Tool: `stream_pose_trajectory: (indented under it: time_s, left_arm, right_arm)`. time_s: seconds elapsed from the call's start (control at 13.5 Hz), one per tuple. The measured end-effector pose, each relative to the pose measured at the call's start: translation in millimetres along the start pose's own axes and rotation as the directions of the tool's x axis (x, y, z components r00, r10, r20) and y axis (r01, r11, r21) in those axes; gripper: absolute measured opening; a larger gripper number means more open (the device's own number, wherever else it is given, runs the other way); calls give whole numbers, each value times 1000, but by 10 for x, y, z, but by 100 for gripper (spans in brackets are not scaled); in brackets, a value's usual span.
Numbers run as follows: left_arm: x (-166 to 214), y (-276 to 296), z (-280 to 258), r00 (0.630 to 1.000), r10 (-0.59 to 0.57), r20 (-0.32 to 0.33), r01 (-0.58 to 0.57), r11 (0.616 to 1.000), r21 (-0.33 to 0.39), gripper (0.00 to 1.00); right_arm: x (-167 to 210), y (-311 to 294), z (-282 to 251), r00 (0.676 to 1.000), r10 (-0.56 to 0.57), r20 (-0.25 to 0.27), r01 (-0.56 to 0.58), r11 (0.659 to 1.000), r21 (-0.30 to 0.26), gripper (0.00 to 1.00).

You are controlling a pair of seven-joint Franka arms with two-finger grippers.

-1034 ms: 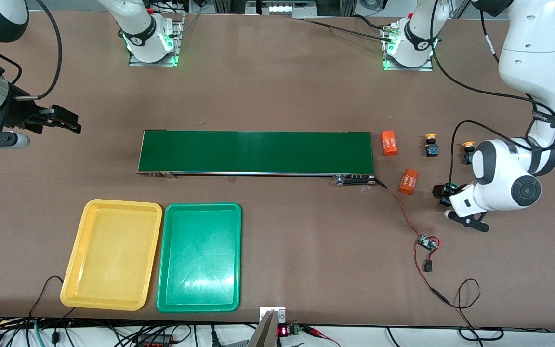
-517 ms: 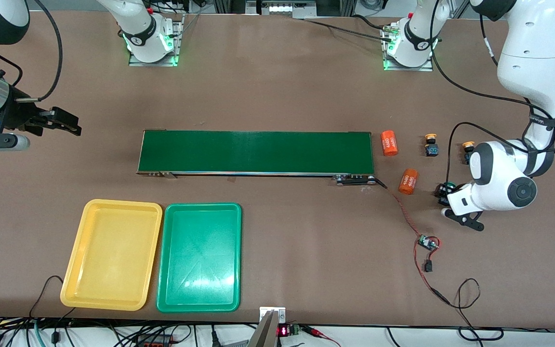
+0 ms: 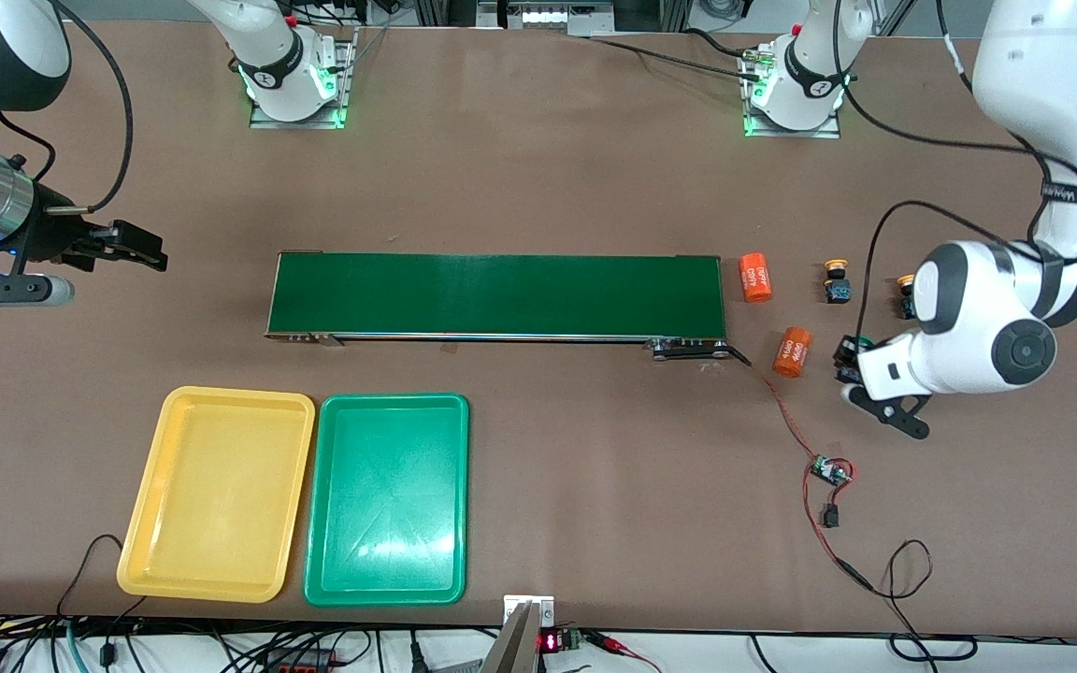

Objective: Sort buttons by color to trays
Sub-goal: 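Carry the button with the left gripper and set it on the belt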

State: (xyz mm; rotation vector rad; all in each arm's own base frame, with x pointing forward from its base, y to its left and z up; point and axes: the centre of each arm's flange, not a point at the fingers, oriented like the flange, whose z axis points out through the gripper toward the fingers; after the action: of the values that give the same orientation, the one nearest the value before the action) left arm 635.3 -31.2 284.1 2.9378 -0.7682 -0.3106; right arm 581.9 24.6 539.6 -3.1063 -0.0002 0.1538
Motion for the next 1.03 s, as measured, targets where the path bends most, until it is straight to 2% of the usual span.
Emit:
stream_pose_trajectory:
  time_s: [0.22, 0.37, 0.52, 0.66, 1.03]
  left_arm:
    - [212, 964, -190, 995, -100, 17, 100, 995, -25, 41]
    - [365, 1665, -73, 984, -176, 35, 177, 984, -35, 41]
    - [471, 2226, 56, 974, -227, 24, 227, 973, -29, 41]
    - [519, 2545, 168, 966, -260, 7, 260, 965, -25, 41]
    - [413, 2771, 601, 961, -275, -4, 275, 961, -27, 41]
  right_arm:
    - [-2, -17, 3, 1000, -3, 1, 3, 1000, 0, 100]
    - [-5, -70, 5, 1000, -12, 2, 12, 1000, -1, 100]
    - [-7, -99, 7, 1000, -17, 2, 17, 1000, -1, 100]
    - [-7, -100, 8, 1000, -17, 3, 17, 1000, -1, 100]
    - [-10, -117, 12, 1000, -20, 5, 20, 1000, -2, 100]
